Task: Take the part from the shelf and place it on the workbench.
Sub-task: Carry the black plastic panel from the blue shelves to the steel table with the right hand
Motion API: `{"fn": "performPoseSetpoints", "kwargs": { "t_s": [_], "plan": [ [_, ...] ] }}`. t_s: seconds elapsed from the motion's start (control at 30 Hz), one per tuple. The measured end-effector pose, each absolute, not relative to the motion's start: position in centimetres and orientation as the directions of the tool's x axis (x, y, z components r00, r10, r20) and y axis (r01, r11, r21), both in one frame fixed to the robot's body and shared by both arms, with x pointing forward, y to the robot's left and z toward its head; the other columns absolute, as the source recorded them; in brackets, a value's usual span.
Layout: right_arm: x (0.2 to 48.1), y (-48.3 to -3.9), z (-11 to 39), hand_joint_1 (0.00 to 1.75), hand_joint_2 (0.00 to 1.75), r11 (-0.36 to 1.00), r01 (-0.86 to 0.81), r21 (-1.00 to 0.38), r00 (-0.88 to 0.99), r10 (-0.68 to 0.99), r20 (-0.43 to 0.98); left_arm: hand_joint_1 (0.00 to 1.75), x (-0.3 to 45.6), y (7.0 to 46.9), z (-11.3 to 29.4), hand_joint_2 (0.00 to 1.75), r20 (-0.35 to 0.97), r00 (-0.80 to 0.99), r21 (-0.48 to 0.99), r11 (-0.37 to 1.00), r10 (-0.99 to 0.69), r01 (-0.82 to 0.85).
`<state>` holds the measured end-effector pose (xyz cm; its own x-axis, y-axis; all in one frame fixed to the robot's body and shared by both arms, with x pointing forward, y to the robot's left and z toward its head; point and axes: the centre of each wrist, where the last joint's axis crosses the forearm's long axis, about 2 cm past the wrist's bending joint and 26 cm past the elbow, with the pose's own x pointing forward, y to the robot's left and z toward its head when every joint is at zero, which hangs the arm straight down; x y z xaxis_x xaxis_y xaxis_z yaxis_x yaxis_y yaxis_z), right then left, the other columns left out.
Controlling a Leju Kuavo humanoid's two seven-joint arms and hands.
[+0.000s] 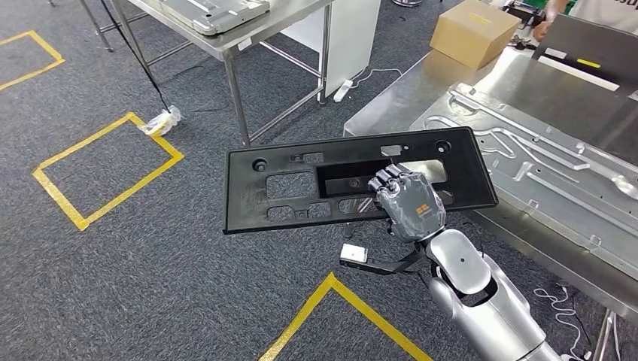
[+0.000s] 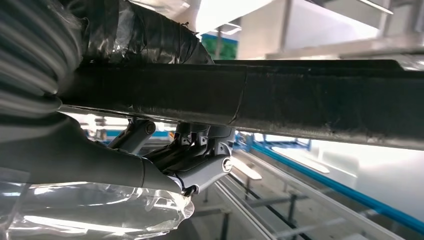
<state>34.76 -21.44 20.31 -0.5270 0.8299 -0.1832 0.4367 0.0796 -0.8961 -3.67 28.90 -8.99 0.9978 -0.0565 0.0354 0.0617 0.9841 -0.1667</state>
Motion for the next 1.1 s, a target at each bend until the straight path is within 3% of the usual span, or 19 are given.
{"fn": "performPoseSetpoints", "kwargs": {
  "t_s": [0.7,1.1],
  "plan": [
    [35.2,-23.3,20.4,1.75,1.75,0.073,0.439,-0.896,-0.483,0.859,-0.167,0.00,-3.8,28.8,-9.0,1.75,0.026,0.998,-0.173,0.983,-0.057,0.061],
    [36.4,-19.7,22.0,1.75,1.75,0.109,0.443,-0.890,-0.502,0.853,-0.145,0.00,-3.6,30.7,-8.2,1.75,0.005,0.999,-0.193,0.980,-0.038,0.038]
  ]
}}
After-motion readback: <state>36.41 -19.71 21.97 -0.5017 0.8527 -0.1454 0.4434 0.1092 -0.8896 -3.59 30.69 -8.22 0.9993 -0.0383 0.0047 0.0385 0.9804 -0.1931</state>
